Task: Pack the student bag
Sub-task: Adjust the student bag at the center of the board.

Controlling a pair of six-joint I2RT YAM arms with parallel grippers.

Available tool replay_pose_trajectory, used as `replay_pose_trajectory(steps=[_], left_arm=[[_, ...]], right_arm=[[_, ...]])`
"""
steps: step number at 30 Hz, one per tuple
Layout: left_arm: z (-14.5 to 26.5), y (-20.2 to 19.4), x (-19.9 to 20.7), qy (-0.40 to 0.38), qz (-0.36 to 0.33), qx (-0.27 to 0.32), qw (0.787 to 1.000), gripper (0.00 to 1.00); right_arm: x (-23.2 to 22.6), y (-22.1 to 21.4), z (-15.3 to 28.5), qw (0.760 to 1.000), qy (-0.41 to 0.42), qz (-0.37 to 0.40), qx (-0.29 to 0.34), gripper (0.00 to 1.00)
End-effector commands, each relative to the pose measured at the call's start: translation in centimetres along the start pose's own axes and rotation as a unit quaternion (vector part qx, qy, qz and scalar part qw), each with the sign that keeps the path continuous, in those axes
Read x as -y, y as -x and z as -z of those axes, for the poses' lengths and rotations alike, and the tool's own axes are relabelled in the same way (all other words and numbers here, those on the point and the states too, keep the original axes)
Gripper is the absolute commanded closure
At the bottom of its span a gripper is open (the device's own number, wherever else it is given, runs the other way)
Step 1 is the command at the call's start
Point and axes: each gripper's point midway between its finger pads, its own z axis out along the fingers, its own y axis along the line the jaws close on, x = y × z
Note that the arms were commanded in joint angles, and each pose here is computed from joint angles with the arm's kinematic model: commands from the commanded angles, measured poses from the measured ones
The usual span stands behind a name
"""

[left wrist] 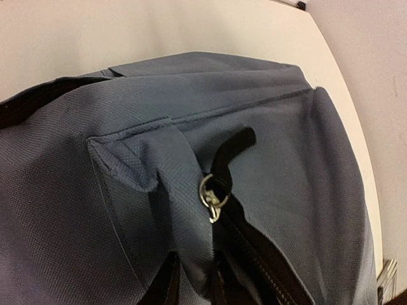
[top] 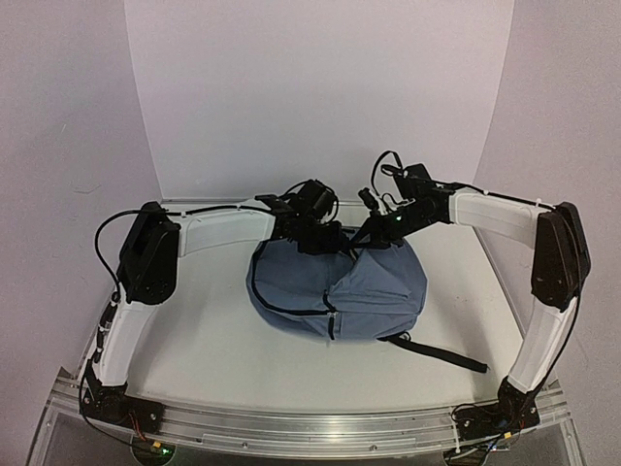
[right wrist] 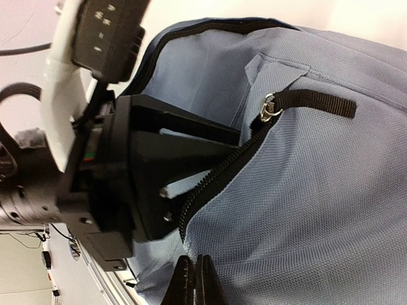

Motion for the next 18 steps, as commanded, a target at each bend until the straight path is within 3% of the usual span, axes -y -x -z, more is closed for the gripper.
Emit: replay_pose_trajectory(steps=[1, 5, 18], left_arm=[[6.0, 2.3, 2.9, -0.05, -0.035, -0.012, 0.998, 0.89], [8.7, 4.1, 4.7, -0.109, -0.038, -0.019, 0.993, 1.0], [10.4, 6.8, 5.1, -0.218, -0.022, -0.028, 0.975, 1.0]], right_arm=[[-2.2, 1.0, 1.3, 0.998, 0.015, 0.051, 0.031, 1.0], [-1.7, 0.4, 0.7, 0.999, 0.016, 0.045, 0.02, 1.0], [-4.6, -2.2, -3.9, 0.997, 0.043, 0.056, -0.034, 0.97]])
